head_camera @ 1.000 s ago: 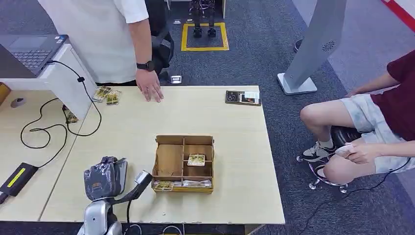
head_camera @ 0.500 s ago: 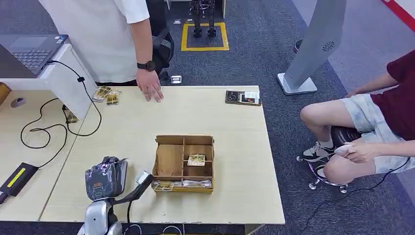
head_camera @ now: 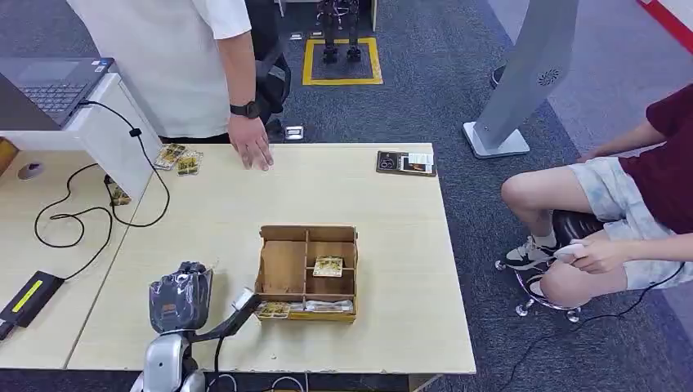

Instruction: Pass the card to the sensor for recognition and then transmit it.

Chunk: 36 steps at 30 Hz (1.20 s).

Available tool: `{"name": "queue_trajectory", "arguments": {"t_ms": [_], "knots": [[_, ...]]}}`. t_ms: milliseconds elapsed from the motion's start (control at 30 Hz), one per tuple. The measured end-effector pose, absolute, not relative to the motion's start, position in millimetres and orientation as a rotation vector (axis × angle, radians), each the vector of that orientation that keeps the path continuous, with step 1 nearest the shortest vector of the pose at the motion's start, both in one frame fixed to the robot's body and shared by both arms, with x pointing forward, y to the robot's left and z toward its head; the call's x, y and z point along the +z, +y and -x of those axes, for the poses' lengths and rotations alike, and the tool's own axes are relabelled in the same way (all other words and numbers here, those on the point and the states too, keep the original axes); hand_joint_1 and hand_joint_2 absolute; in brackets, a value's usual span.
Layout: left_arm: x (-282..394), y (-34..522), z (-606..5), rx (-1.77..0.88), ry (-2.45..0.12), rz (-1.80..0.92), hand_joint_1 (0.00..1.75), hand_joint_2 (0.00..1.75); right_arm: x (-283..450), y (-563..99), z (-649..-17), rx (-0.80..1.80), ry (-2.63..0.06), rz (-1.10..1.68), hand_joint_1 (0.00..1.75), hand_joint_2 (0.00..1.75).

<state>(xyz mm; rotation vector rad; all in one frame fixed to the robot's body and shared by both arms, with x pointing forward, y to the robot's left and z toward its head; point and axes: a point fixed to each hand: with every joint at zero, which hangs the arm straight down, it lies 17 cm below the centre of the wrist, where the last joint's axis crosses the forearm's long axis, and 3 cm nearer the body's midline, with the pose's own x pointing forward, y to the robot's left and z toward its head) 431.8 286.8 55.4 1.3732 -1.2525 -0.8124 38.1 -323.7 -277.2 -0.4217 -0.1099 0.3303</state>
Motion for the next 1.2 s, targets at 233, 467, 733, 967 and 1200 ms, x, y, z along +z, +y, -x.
{"name": "queue_trajectory", "arguments": {"t_ms": [233, 467, 733, 967, 1200], "knots": [[47.6, 287.5, -432.8, -0.816, -1.229, -1.349, 1.75, 1.75, -277.2, -323.9, -37.7, 0.331, -0.108, 0.422, 0.0, 1.75], [48.2, 288.1, -432.9, -0.803, -1.235, -1.349, 1.75, 1.75, -277.2, -324.2, -37.3, 0.334, -0.108, 0.424, 0.0, 1.75], [49.3, 289.2, -432.7, -0.794, -1.24, -1.351, 1.75, 1.75, -277.2, -324.0, -37.6, 0.338, -0.111, 0.424, 0.0, 1.75], [60.0, 287.1, -432.6, -0.758, -1.299, -1.363, 1.75, 1.75, -276.9, -325.1, -37.6, 0.337, -0.112, 0.43, 0.0, 1.75], [66.8, 285.0, -433.5, -0.751, -1.326, -1.369, 1.75, 1.75, -276.8, -325.4, -37.3, 0.333, -0.111, 0.431, 0.0, 1.75]]}}
